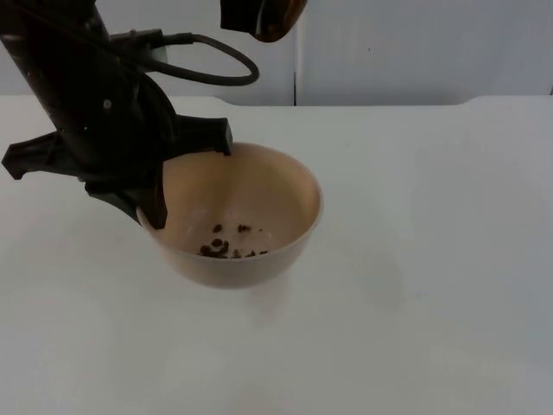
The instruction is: Pick up the bowl with the left hand and pour the coffee beans from the cup into the bowl with the right hand.
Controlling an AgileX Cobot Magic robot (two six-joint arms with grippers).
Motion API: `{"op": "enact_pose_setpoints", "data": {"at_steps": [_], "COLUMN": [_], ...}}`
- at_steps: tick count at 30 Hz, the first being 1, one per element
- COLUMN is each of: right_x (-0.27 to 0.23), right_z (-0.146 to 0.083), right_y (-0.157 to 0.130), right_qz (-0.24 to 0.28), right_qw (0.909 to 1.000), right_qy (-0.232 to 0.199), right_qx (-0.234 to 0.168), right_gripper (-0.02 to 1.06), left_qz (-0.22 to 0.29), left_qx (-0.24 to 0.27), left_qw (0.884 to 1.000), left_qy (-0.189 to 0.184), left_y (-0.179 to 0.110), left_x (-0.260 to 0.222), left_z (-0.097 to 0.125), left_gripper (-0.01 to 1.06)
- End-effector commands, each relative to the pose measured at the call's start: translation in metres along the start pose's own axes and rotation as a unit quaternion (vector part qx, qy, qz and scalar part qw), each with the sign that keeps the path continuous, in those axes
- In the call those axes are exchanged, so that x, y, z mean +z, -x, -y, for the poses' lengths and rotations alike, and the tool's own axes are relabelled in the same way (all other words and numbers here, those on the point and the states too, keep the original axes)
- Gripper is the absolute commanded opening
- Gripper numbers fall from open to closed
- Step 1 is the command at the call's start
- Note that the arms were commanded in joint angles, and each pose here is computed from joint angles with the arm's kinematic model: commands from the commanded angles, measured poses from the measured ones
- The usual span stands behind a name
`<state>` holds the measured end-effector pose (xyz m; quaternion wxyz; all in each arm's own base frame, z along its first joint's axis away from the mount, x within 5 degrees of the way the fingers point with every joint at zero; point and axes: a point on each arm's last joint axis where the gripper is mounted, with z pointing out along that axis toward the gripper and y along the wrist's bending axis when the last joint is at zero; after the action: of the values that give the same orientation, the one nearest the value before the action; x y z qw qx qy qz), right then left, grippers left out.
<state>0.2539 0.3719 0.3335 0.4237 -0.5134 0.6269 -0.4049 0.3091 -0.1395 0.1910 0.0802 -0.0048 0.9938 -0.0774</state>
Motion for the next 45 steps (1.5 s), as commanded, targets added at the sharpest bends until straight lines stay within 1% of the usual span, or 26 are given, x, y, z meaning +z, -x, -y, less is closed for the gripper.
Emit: {"op": "enact_pose_setpoints", "data": {"at_steps": [1, 11, 16, 18, 19, 23, 27, 31, 32, 36, 37, 38, 40, 41, 42, 43, 44, 45], "right_x": [-0.005, -0.004, -0.007, -0.01, -0.013, -0.018, -0.018, -0.011, -0.011, 0.008, 0.008, 0.012, 0.024, 0.024, 0.028, 0.033, 0.04, 0.04], "right_z": [0.004, 0.004, 0.006, 0.011, 0.015, 0.024, 0.023, 0.021, 0.021, 0.022, 0.022, 0.021, 0.02, 0.02, 0.02, 0.019, 0.02, 0.02], "right_y": [0.0, 0.0, -0.002, -0.006, -0.008, -0.012, -0.012, -0.017, -0.017, -0.028, -0.028, -0.031, -0.038, -0.038, -0.04, -0.042, -0.046, -0.046], "right_qz": [0.008, 0.007, 0.008, 0.009, 0.011, 0.015, 0.015, 0.004, 0.004, -0.023, -0.023, -0.03, -0.041, -0.041, -0.042, -0.043, -0.041, -0.041], "right_qw": [0.9999, 0.9999, 0.9998, 0.9988, 0.9984, 0.9984, 0.9982, 0.9963, 0.9963, 0.9906, 0.9906, 0.9883, 0.9807, 0.9807, 0.9767, 0.9721, 0.9646, 0.9646], "right_qy": [-0.01, -0.011, 0.006, 0.029, 0.031, 0.028, 0.036, 0.062, 0.062, 0.098, 0.098, 0.11, 0.143, 0.143, 0.159, 0.174, 0.196, 0.196], "right_qx": [0.006, 0.007, 0.02, 0.039, 0.045, 0.047, 0.045, 0.059, 0.059, 0.093, 0.093, 0.101, 0.126, 0.126, 0.138, 0.151, 0.172, 0.172], "right_gripper": [0.0, 0.0, 0.0, 0.0, 0.0, 0.0, 0.0, 0.0, 0.0, 0.0, 0.0, 0.0, 0.0, 0.0, 0.0, 0.0, 0.0, 0.0], "left_qz": [0.006, 0.005, 0.002, 0.001, 0.0, -0.001, -0.005, -0.007, -0.007, -0.007, -0.007, -0.007, -0.007, -0.007, -0.006, -0.006, -0.005, -0.005], "left_qx": [-0.006, -0.006, -0.006, -0.006, -0.006, -0.006, -0.004, -0.003, -0.003, -0.003, -0.003, -0.003, -0.003, -0.003, -0.003, -0.003, -0.003, -0.003], "left_qw": [1.0, 1.0, 1.0, 1.0, 1.0, 1.0, 1.0, 1.0, 1.0, 1.0, 1.0, 1.0, 1.0, 1.0, 1.0, 1.0, 1.0, 1.0], "left_qy": [-0.008, -0.008, -0.007, -0.006, -0.006, -0.006, -0.003, 0.0, 0.0, 0.0, 0.0, 0.0, 0.0, 0.0, 0.0, 0.0, -0.001, -0.001], "left_y": [0.0, 0.0, -0.001, -0.001, -0.001, -0.001, -0.002, -0.002, -0.002, -0.002, -0.002, -0.002, -0.002, -0.002, -0.002, -0.002, -0.002, -0.002], "left_x": [-0.004, -0.004, -0.004, -0.004, -0.004, -0.004, -0.004, -0.004, -0.004, -0.004, -0.004, -0.004, -0.004, -0.004, -0.004, -0.004, -0.004, -0.004], "left_z": [0.003, 0.003, 0.003, 0.003, 0.003, 0.003, 0.002, 0.002, 0.002, 0.002, 0.002, 0.002, 0.002, 0.002, 0.002, 0.002, 0.002, 0.002], "left_gripper": [0.0, 0.0, 0.0, 0.0, 0.0, 0.0, 0.0, 0.0, 0.0, 0.0, 0.0, 0.0, 0.0, 0.0, 0.0, 0.0, 0.0, 0.0]}}
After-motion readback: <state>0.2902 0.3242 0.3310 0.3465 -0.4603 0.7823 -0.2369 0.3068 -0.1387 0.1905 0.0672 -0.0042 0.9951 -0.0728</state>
